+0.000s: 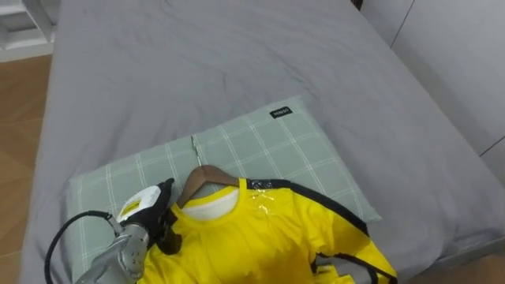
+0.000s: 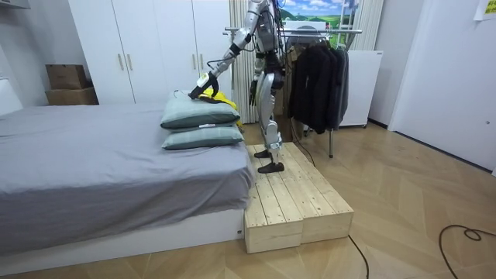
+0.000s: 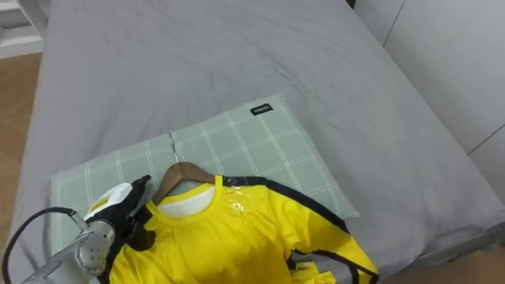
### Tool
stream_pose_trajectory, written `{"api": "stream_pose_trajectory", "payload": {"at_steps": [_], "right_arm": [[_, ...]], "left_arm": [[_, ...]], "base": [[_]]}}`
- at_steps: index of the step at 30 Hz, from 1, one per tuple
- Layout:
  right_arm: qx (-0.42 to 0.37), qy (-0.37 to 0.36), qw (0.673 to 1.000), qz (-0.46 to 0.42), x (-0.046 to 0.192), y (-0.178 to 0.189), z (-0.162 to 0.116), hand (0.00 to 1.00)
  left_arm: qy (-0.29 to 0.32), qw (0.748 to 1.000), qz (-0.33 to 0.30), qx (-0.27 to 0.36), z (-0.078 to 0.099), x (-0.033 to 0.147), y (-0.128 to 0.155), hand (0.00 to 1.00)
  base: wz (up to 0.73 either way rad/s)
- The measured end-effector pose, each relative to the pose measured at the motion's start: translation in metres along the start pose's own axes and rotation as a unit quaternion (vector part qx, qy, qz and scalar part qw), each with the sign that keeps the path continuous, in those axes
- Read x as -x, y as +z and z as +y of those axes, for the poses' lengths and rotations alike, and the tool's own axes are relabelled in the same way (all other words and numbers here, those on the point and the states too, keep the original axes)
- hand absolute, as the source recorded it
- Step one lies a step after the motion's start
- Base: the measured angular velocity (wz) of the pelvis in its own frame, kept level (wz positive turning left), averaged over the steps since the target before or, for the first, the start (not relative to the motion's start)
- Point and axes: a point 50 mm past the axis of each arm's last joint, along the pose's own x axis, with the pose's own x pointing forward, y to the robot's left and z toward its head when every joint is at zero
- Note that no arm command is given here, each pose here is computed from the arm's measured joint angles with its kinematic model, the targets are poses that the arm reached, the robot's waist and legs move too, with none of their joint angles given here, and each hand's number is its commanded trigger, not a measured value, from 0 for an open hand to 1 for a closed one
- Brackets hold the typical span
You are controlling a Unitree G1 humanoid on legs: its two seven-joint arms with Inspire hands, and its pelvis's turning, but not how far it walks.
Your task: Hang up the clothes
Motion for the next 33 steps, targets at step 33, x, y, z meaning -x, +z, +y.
{"api": "stream_pose_trajectory", "payload": {"at_steps": [33], "right_arm": [[-0.007, -0.025, 0.999, 0.026, 0.003, -0.006, -0.011, 0.00]], "left_arm": [[-0.075, 0.996, 0.040, -0.008, -0.020, 0.002, -0.008, 0.00]], "base": [[0.00]]}}
